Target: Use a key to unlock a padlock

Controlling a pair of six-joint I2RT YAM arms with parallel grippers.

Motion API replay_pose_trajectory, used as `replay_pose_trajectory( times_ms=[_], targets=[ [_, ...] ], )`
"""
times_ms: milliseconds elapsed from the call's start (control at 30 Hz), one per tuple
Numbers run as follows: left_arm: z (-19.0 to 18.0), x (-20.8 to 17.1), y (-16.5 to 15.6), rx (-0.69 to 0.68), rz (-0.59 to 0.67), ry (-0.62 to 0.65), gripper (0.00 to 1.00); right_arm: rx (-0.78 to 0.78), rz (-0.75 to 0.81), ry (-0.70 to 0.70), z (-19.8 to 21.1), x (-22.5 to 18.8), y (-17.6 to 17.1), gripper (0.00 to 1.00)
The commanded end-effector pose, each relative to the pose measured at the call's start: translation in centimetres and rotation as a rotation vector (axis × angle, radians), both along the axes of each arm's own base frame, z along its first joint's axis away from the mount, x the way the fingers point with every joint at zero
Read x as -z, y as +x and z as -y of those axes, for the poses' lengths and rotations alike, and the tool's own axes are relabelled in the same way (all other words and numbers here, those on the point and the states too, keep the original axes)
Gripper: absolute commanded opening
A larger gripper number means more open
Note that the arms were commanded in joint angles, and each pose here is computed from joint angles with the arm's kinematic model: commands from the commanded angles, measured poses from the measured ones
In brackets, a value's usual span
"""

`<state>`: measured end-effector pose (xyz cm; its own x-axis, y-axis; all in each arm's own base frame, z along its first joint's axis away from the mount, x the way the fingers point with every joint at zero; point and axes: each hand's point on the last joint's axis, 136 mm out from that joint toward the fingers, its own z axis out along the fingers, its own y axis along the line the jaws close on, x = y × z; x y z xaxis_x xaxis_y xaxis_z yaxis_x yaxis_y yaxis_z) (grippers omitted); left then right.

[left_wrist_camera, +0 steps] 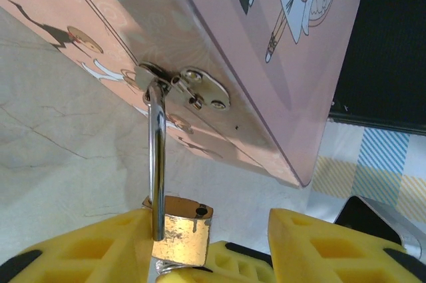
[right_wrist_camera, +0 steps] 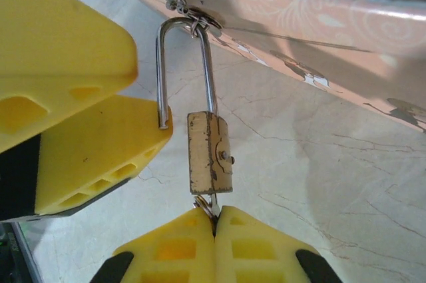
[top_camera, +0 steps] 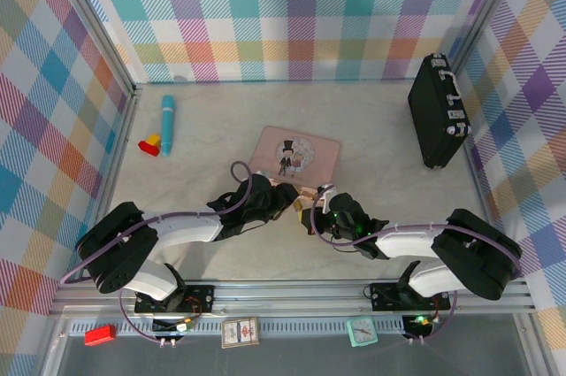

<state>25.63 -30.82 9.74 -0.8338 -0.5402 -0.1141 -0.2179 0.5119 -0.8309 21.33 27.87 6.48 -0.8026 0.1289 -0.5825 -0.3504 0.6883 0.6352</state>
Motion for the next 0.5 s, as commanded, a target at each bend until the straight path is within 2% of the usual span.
replay_pose_trajectory(
  times_ms=[0,200,300,367,467],
  targets=[
    [-0.8,-0.3,0.2,-0.014,0.02,0.028,0.51,0.025,-0.025,0.015,0.2,0.3,0.2,0.0],
    [-2.0,0.0,0.4,-0.029,0.022,0.068,0.55,0.031,-0.042,0.011,0.3,0.9,0.1,0.0],
    [-3.6,-0.4,0.5,-0.039,0.049,0.134,0.59,0.054,-0.055,-0.006,0.8,1.3,0.1,0.01],
    [-5.1,-1.0,0.6,-0.033,0.083,0.214,0.64,0.073,-0.067,-0.026,1.2,1.6,0.1,0.05],
    [-7.4,-2.9,1.2,-0.006,0.168,0.38,0.72,0.084,-0.075,-0.058,1.5,1.9,0.3,0.2]
  ],
)
